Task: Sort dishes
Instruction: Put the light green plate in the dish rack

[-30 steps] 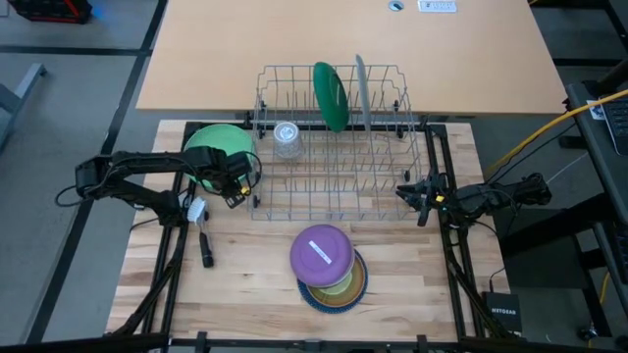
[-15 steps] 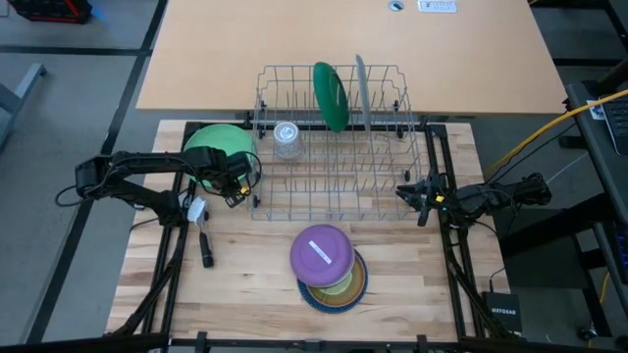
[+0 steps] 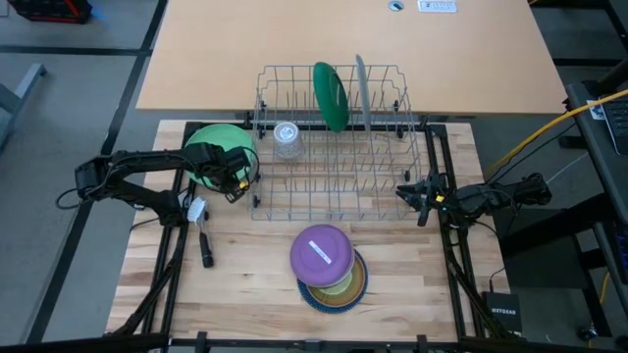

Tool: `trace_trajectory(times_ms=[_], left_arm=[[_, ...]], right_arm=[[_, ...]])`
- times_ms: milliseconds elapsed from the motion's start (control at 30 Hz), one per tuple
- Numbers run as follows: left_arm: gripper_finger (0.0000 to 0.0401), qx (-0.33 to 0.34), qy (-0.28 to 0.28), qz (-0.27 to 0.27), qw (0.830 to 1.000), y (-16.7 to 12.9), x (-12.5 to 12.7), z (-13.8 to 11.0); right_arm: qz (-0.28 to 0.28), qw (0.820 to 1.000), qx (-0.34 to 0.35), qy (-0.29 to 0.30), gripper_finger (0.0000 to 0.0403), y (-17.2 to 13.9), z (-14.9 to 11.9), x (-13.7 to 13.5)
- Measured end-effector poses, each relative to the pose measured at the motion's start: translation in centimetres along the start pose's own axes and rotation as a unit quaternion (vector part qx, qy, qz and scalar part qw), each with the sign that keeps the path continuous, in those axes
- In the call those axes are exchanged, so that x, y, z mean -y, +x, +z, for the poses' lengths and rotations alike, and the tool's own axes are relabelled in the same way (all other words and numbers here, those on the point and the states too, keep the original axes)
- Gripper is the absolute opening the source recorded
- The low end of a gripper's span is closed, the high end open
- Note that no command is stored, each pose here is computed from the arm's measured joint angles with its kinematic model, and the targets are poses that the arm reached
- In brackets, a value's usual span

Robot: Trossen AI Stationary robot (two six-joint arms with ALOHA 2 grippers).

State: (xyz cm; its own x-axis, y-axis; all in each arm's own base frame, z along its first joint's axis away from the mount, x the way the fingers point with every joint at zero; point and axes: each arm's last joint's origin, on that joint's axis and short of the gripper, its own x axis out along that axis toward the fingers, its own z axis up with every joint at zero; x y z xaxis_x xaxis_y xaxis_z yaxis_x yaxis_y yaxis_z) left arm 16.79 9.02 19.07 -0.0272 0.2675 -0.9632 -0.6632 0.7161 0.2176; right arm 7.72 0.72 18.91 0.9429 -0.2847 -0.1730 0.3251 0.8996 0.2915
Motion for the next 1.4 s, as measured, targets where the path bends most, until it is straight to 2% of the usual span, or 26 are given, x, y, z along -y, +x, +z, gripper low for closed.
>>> trace_trajectory(times_ms=[667, 1133, 1233, 1400], left_arm=[[0.0125, 0.0, 0.001, -0.018, 1.0, 0.2, 0.1, 0.0], [0.0123, -0.045, 0.012, -0.006, 0.999, 1.9, 0.6, 0.3], [0.0106, -0.049, 0.013, -0.005, 0.999, 2.1, 0.7, 0.3], [0.0053, -0.048, 0.013, -0.005, 0.999, 1.9, 0.6, 0.5]], right_arm=[[0.0, 1.0, 0.0, 0.001, 0.0088, 0.0, 0.0, 0.0], [0.0, 1.0, 0.0, 0.001, 0.0088, 0.0, 0.0, 0.0], [0.0, 1.0, 0.0, 0.0, 0.0088, 0.0, 0.0, 0.0], [0.0, 1.0, 0.0, 0.0, 0.0088, 0.0, 0.0, 0.0]])
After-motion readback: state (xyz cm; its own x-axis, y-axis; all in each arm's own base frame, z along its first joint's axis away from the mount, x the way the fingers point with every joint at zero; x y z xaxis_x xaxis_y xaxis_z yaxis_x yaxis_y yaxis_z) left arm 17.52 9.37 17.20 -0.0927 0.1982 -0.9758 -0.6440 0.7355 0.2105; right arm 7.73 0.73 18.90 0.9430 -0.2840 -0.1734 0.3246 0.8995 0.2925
